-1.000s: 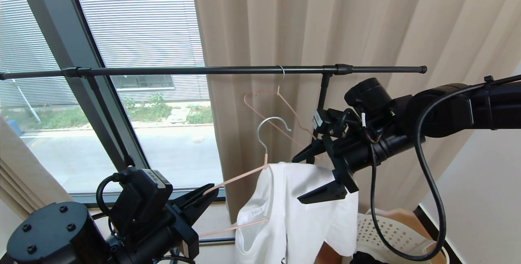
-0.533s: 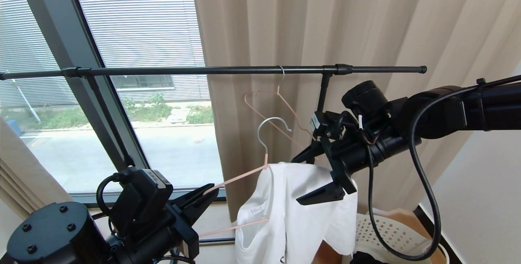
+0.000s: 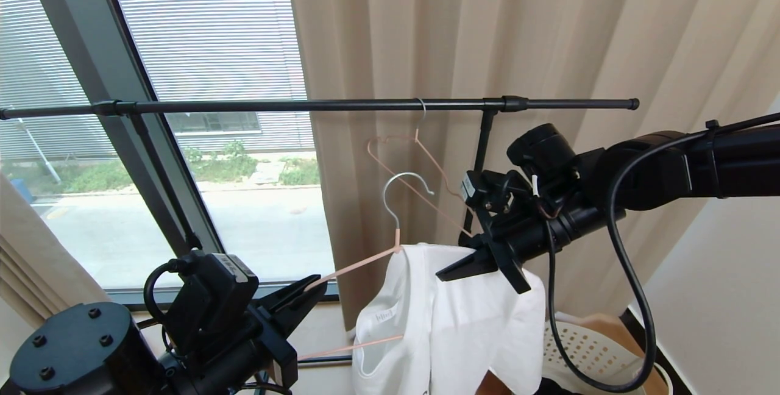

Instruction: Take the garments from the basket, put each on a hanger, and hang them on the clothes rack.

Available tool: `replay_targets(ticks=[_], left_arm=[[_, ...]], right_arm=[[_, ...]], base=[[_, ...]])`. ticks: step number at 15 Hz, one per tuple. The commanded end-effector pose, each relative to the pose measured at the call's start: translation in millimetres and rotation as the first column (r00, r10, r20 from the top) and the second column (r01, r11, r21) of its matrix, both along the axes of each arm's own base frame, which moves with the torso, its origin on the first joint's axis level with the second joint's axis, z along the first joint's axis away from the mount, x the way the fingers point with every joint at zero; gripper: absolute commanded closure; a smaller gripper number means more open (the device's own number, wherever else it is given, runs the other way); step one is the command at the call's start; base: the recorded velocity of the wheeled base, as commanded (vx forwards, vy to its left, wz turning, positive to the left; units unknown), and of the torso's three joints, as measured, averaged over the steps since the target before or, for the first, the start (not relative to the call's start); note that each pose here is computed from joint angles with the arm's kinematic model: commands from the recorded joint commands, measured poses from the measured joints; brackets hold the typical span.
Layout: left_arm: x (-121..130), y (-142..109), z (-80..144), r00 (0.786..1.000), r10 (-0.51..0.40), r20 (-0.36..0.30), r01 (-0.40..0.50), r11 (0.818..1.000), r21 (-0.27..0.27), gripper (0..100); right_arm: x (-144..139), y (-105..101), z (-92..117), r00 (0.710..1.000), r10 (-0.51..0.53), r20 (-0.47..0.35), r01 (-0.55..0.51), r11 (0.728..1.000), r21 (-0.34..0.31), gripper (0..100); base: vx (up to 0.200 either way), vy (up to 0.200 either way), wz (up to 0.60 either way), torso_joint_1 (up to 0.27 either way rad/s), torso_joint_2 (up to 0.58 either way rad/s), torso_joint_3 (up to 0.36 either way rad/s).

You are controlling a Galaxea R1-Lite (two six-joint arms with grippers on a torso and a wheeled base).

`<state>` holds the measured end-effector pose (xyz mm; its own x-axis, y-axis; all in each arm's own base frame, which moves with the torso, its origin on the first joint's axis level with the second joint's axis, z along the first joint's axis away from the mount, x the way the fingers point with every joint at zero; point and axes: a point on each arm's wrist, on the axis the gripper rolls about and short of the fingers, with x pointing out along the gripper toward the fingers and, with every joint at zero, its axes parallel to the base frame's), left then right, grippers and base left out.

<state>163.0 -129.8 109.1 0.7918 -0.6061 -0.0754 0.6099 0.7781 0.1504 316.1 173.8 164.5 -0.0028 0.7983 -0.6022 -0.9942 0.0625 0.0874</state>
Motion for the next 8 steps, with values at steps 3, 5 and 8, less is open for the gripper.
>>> replay_targets(ticks=[3, 5, 8], left_arm=[[0.4, 0.1, -0.6, 1.0, 0.001, 0.004, -0.001, 1.0, 0.009, 100], [1.4, 0.9, -0.3, 1.0, 0.007, 0.007, -0.007, 1.0, 0.011, 100], [1.3, 0.6, -0.3, 1.0, 0.005, 0.011, -0.005, 1.0, 0.016, 0]], right_arm=[[-3.8, -1.5, 6.2, 1.0, 0.002, 0.011, -0.002, 1.0, 0.007, 100], [-6.3, -2.8, 10.6, 1.0, 0.002, 0.019, -0.002, 1.0, 0.012, 100], [-9.4, -4.3, 16.0, 1.0, 0.002, 0.03, -0.002, 1.0, 0.017, 100]], base=[[0.0, 0.0, 0.0, 0.0, 0.0, 0.0], [0.0, 0.0, 0.0, 0.0, 0.0, 0.0], [0.0, 0.0, 0.0, 0.0, 0.0, 0.0]])
